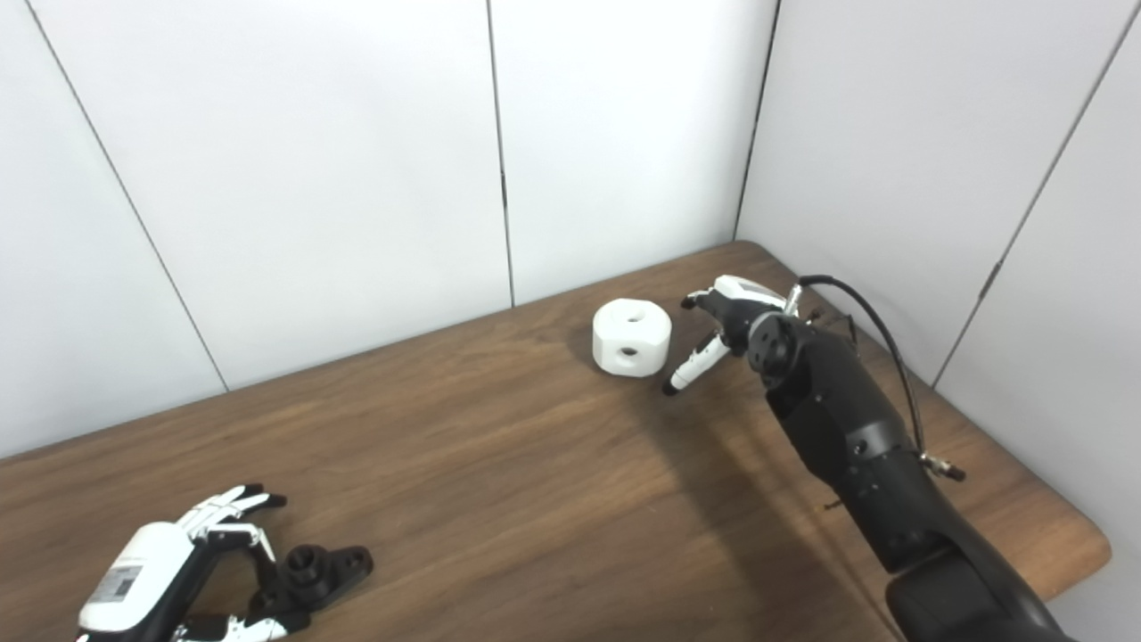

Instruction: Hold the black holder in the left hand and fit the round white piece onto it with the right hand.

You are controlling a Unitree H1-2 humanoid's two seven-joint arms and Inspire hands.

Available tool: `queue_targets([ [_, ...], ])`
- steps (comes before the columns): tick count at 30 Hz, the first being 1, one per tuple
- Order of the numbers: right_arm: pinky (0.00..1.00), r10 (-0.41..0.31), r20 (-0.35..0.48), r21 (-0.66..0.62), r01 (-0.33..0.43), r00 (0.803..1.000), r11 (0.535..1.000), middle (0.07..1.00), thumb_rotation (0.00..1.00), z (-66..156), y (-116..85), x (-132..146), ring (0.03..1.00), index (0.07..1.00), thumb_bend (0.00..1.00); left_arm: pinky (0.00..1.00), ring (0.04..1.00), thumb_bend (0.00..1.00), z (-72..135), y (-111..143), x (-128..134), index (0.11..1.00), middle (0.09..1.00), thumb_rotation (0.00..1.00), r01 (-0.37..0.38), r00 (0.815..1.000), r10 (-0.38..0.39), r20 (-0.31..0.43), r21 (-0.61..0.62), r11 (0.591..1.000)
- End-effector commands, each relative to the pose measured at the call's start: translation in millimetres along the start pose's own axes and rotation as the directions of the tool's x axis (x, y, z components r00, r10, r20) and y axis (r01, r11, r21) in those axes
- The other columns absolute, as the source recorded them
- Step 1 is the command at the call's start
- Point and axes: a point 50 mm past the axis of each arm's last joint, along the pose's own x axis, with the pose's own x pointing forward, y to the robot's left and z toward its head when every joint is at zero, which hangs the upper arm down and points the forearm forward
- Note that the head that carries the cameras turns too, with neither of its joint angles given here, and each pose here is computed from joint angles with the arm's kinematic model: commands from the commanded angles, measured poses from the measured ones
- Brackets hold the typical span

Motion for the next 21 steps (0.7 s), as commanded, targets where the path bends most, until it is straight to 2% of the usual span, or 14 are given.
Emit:
queue_targets([
  [1, 0.8, 0.011, 0.053, 0.018, -0.011, 0.999, 1.0, 1.0, 0.28, 21.2, -3.7, 1.3, 0.983, 0.916, 0.92, 0.89, 0.905, 0.52, -19.6, -37.4, -45.5, 0.486, 0.833, 0.05, 0.208, 0.968, -0.205, -0.146, 0.009, 0.978],
  [21, 0.77, 0.064, 0.106, -0.015, -0.062, 0.992, 0.998, 1.0, 0.33, 48.9, 8.7, 2.1, 0.979, 0.933, 0.98, 0.87, 0.898, 0.52, -14.8, -36.1, -42.2, 0.486, 0.829, 0.05, 0.209, 0.967, -0.206, -0.147, 0.008, 0.978],
])
